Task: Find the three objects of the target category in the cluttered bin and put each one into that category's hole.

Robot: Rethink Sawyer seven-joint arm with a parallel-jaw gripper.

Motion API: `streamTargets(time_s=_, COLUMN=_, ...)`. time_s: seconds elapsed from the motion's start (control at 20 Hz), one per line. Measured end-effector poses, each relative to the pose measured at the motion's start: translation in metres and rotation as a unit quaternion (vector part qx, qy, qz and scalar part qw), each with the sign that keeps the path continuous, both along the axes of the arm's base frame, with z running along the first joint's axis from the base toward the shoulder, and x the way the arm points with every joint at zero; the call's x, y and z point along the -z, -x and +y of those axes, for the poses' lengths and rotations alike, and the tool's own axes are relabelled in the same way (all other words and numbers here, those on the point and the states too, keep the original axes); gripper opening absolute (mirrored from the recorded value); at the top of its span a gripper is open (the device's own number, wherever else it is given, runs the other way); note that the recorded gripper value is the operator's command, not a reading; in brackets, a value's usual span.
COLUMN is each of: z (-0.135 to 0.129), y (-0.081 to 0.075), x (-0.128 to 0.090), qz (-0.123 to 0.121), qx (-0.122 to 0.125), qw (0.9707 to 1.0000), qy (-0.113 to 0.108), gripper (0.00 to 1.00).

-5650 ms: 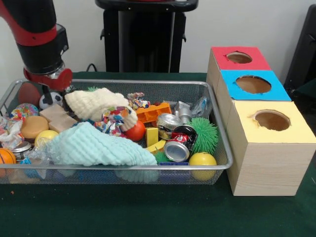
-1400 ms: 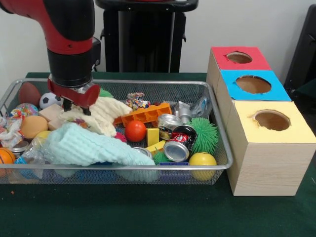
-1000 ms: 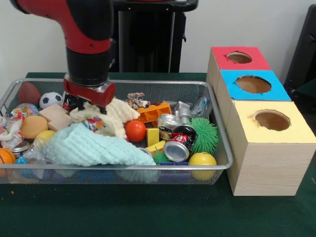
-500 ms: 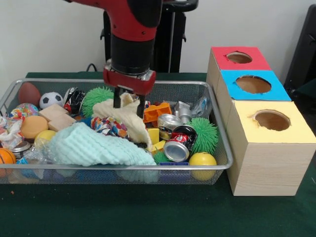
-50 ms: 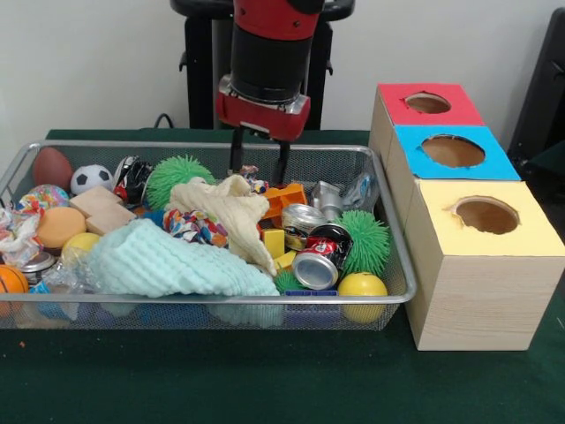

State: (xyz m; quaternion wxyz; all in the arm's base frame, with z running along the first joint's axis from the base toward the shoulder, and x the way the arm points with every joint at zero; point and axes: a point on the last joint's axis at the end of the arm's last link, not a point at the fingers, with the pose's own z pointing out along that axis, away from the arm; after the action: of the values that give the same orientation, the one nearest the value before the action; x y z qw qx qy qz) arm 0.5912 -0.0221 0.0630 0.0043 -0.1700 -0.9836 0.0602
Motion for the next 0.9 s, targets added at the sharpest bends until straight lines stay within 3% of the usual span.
streamTargets(time_s=0.4, z=0.028, y=-0.001, x=-0.001, qz=0.003, qx=0.009, qw=1.0, qy=-0.001, gripper=1.0)
streamTargets(time_s=0.6, z=0.039, y=0.001, x=0.009, qz=0.011, qx=0.016, qw=0.9998, qy=-0.006, gripper=1.0)
streamTargets(time_s=0.9, z=0.05, y=0.008, x=0.041, qz=0.025, qx=0.034, qw=0.999, qy=-0.015, gripper=1.0)
